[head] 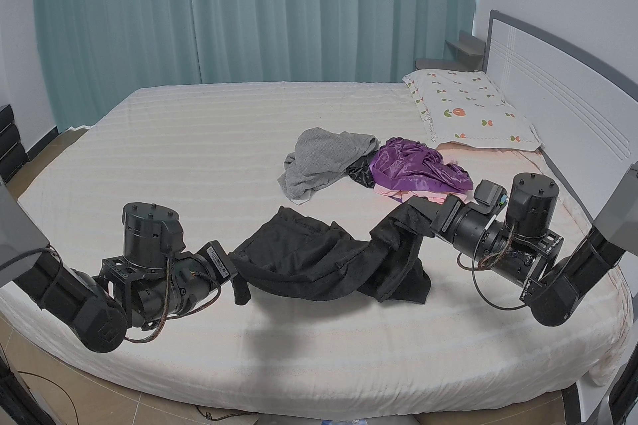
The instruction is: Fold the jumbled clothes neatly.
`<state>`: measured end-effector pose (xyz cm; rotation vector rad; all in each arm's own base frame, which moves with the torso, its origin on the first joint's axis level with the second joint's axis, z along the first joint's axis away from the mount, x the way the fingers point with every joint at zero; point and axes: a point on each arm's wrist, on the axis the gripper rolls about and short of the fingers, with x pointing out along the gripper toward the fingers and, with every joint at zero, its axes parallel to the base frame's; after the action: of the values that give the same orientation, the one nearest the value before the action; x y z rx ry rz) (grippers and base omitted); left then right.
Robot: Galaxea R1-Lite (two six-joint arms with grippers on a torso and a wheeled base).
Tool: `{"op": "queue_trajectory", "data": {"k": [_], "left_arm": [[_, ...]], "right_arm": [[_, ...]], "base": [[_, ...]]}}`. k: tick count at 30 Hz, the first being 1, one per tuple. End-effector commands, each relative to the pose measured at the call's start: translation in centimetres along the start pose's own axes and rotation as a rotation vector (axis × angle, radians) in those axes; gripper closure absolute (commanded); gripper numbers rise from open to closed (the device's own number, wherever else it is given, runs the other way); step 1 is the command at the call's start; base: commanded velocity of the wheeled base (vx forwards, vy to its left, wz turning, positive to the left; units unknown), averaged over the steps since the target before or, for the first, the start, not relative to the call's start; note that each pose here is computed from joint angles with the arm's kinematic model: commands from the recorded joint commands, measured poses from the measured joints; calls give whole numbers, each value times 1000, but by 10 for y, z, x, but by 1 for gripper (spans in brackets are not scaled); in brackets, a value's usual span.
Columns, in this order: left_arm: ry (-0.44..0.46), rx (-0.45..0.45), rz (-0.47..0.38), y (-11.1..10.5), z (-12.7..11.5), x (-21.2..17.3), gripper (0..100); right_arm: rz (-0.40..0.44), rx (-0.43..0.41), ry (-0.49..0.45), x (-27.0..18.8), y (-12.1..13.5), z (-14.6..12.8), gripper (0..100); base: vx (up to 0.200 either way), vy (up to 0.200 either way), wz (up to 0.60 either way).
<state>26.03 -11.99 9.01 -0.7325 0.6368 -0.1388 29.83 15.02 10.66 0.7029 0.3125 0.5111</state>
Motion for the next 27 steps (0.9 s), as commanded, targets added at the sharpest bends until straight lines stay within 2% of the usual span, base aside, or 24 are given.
{"op": "queue_trajectory", "data": {"k": [1, 7, 9, 13, 27], "left_arm": [[-12, -2, -10, -3, 2, -2, 100], [-37, -17, -9, -2, 8, -2, 100], [-80, -70, -30, -2, 18, -4, 100], [-79, -87, -41, -2, 20, -5, 100], [-94, -96, -53, -4, 23, -9, 100]], "right_arm": [[5, -1, -2, -2, 2, 0, 100], [5, -1, -2, -3, 3, 1, 100], [6, -3, -4, -3, 3, 1, 100], [1, -2, 2, -2, 1, -1, 100], [-4, 0, -9, -1, -1, 2, 100]], "base": [[0, 0, 0], [0, 0, 0], [0, 0, 0], [0, 0, 0], [0, 200, 0]]}}
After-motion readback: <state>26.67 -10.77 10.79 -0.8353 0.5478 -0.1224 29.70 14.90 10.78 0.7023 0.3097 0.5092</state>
